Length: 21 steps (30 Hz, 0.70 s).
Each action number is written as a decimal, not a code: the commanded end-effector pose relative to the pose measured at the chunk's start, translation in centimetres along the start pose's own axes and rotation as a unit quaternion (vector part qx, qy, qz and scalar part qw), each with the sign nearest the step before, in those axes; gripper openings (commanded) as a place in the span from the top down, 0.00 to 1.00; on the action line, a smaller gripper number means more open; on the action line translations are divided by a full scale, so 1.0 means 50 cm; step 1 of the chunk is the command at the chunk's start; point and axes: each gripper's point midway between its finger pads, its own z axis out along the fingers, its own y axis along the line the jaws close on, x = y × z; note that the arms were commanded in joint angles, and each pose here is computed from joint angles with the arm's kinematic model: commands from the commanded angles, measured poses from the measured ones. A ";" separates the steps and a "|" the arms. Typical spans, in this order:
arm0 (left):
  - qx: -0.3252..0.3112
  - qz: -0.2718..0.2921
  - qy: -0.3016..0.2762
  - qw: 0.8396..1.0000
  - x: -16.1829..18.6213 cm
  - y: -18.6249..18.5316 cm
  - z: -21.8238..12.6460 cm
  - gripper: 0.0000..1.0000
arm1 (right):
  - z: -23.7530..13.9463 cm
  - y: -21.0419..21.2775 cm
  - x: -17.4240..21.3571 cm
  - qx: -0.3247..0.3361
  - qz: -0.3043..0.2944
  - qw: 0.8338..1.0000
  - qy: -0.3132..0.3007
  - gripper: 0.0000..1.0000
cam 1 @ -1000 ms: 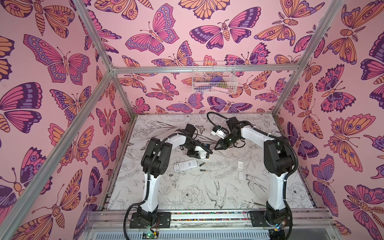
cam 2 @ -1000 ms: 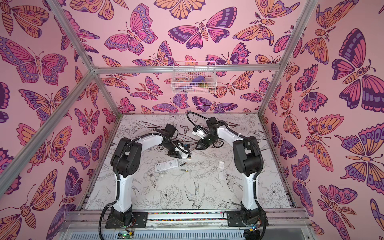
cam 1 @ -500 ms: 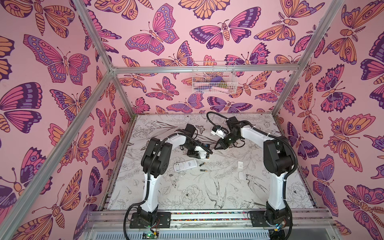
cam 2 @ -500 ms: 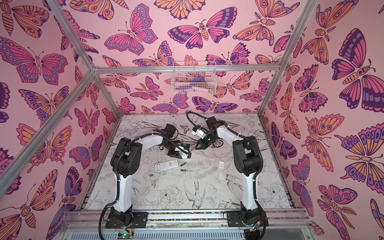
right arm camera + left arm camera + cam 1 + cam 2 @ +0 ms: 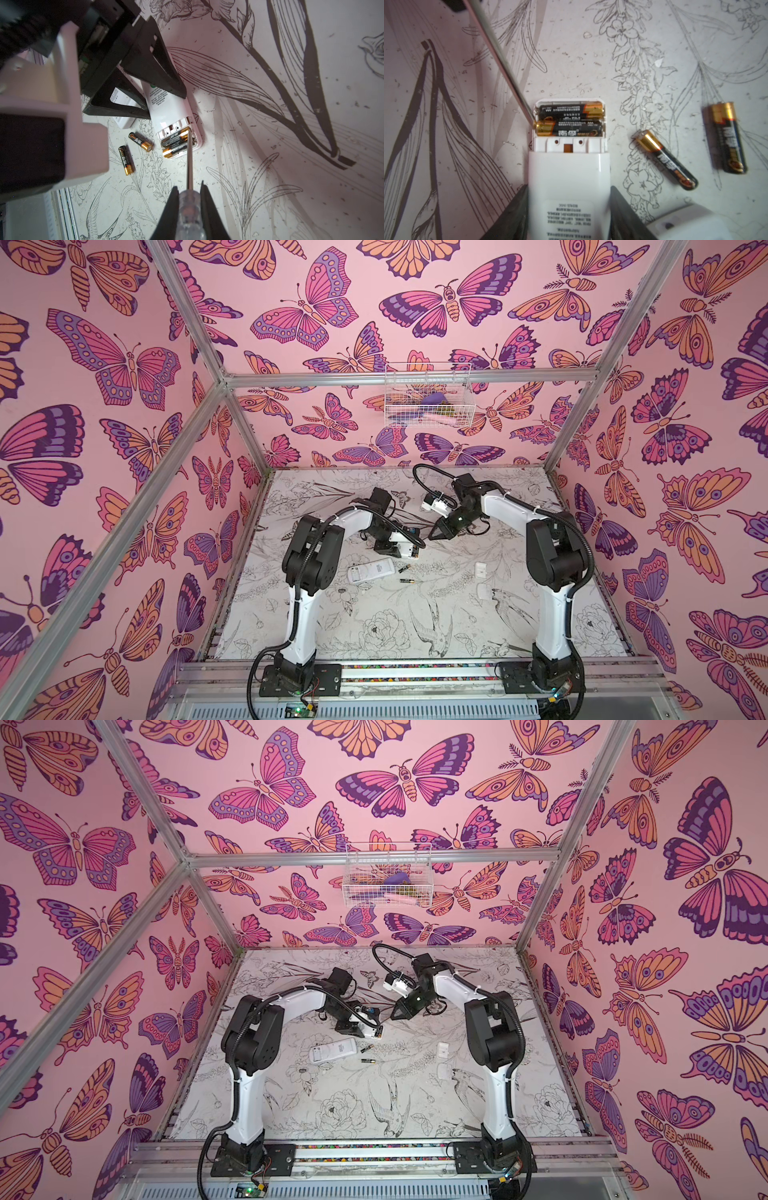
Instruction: Unload the batteries from the remote control
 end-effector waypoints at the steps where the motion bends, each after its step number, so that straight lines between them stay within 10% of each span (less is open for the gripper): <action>1: 0.017 -0.005 0.013 1.000 0.012 -0.019 0.019 0.59 | 0.011 0.029 0.014 -0.039 0.000 0.999 0.019 1.00; 14: 0.016 -0.003 0.015 1.000 0.013 -0.019 0.016 0.59 | -0.041 0.068 -0.026 -0.106 0.016 0.994 -0.031 1.00; 21: -0.008 -0.012 0.024 1.000 0.012 0.008 0.006 0.60 | -0.075 0.022 -0.035 -0.030 0.027 0.997 -0.059 1.00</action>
